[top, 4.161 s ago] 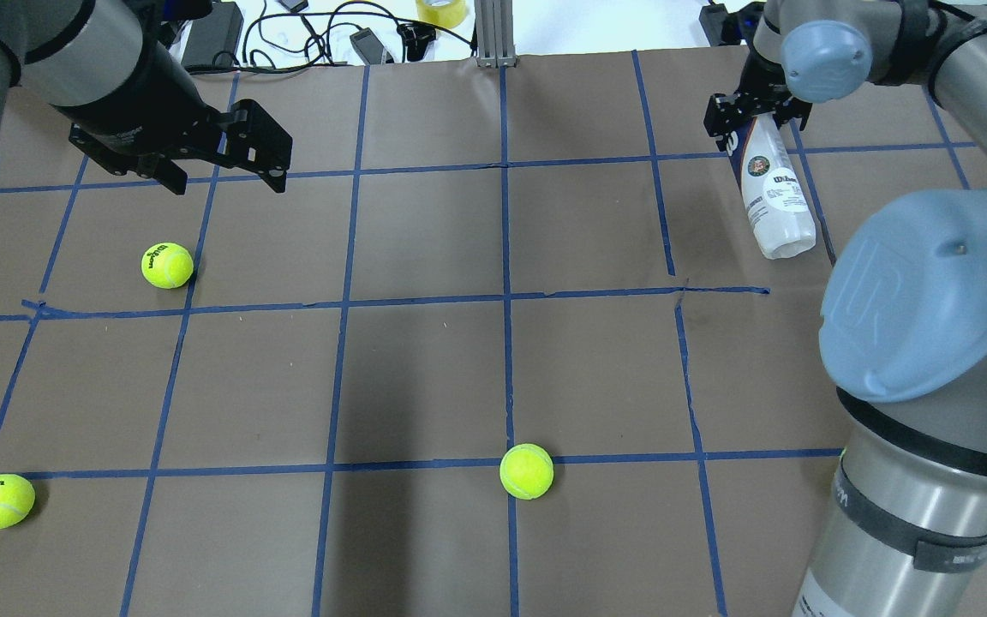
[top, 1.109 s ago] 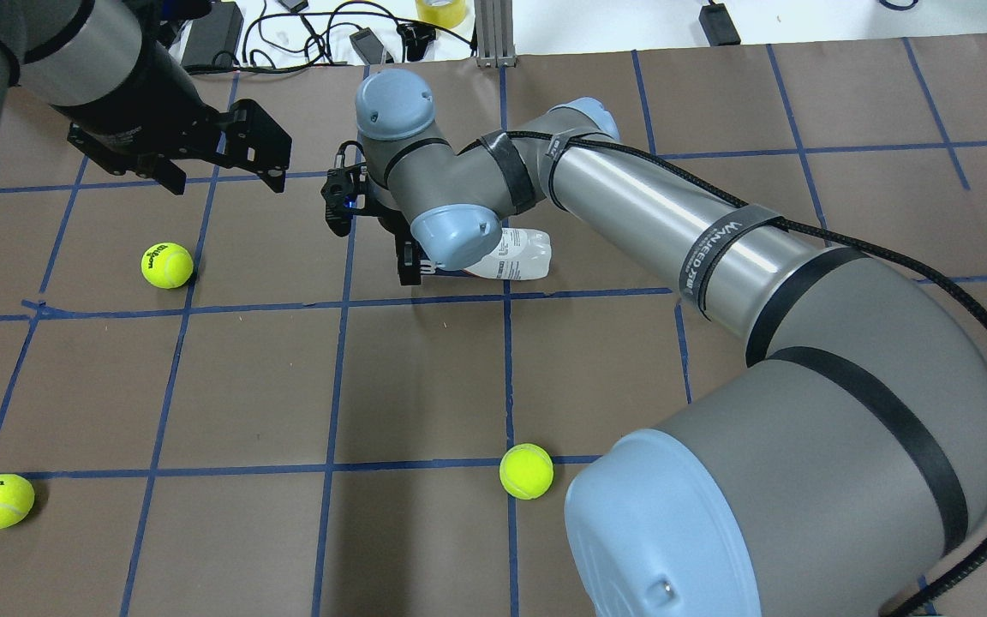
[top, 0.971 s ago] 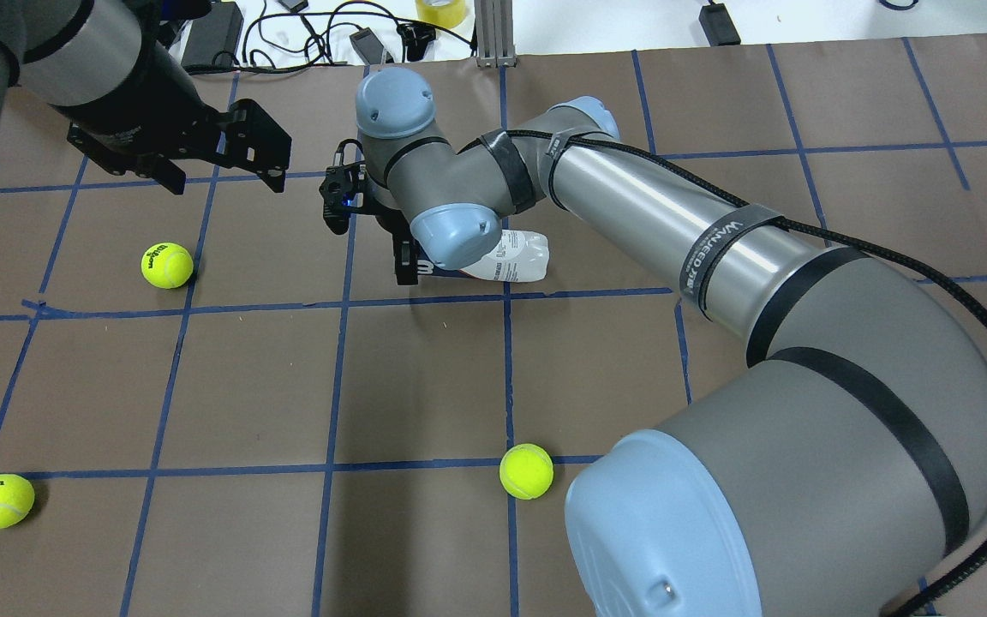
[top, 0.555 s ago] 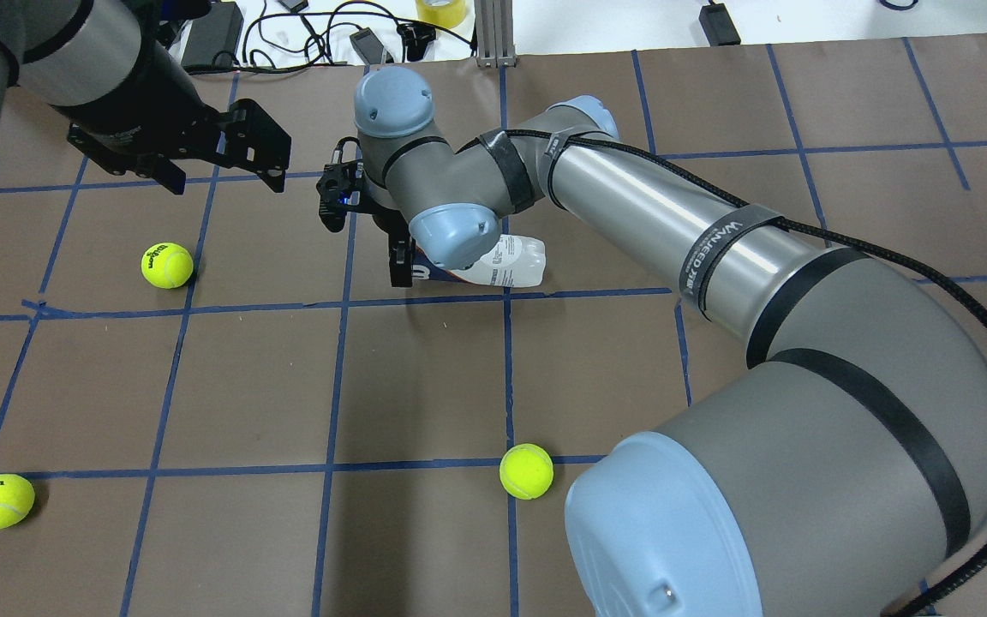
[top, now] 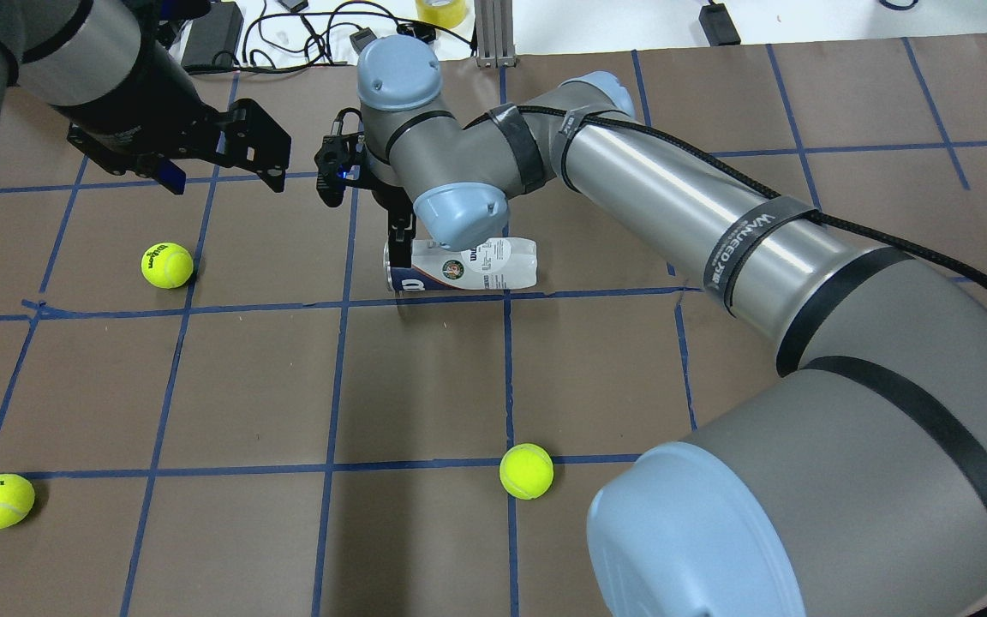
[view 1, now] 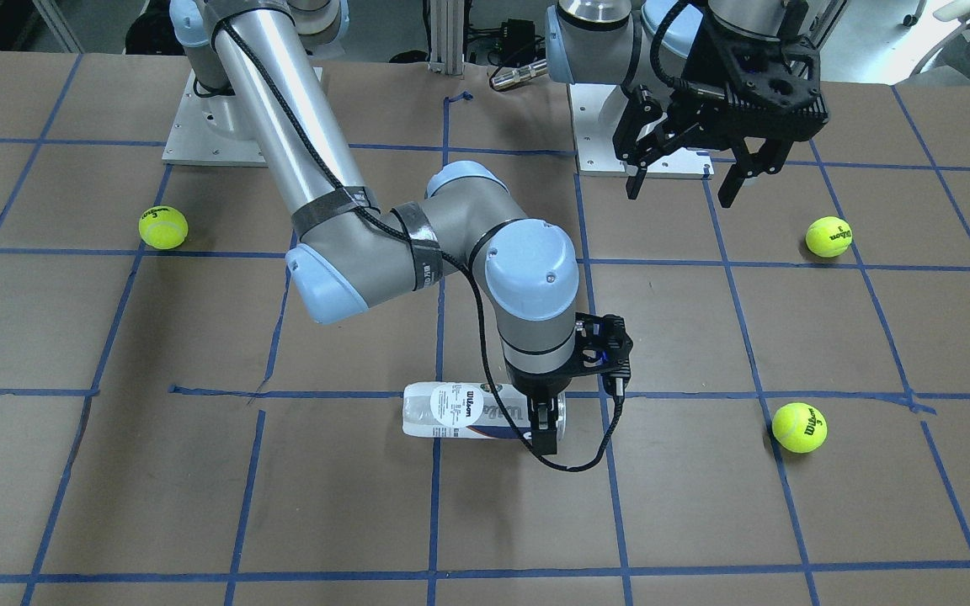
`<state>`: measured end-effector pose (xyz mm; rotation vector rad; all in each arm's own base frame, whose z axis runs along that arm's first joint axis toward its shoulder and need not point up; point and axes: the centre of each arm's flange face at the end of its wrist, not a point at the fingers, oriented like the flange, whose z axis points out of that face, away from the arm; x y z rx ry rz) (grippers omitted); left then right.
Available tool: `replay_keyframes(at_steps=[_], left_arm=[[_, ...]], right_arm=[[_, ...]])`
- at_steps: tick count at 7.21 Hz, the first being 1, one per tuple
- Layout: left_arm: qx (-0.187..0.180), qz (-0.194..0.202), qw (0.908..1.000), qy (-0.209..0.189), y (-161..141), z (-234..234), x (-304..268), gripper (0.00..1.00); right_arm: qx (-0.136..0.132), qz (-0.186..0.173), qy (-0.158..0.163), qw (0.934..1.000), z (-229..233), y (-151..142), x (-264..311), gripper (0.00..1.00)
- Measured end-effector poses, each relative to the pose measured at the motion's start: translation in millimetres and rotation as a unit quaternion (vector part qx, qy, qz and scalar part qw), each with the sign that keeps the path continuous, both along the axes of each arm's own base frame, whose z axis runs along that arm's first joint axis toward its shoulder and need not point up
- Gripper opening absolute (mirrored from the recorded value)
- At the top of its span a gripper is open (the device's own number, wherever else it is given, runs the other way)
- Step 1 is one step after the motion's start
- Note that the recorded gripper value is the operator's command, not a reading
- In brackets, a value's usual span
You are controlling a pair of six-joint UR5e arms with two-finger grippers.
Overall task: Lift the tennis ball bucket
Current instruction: 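Open the right gripper and withdraw it while the left arm reaches toward the can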
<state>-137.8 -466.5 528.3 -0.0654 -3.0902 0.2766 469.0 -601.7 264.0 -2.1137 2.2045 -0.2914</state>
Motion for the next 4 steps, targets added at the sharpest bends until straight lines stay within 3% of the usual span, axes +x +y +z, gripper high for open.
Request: replay_keyframes(at_steps=[2,4], left_arm=[[0.003,-0.001,1.0000,0.002,-3,-3,0,1.00],[0.018,-0.001,0.9998,0.008,-15,-19,-1,1.00]], right_arm=[[0.004,-0.047,-0.017,0.9987,13,-33,-54,1.00],[0.016,-0.121,-0.046,0.9915,53,-61,-125,1.00]])
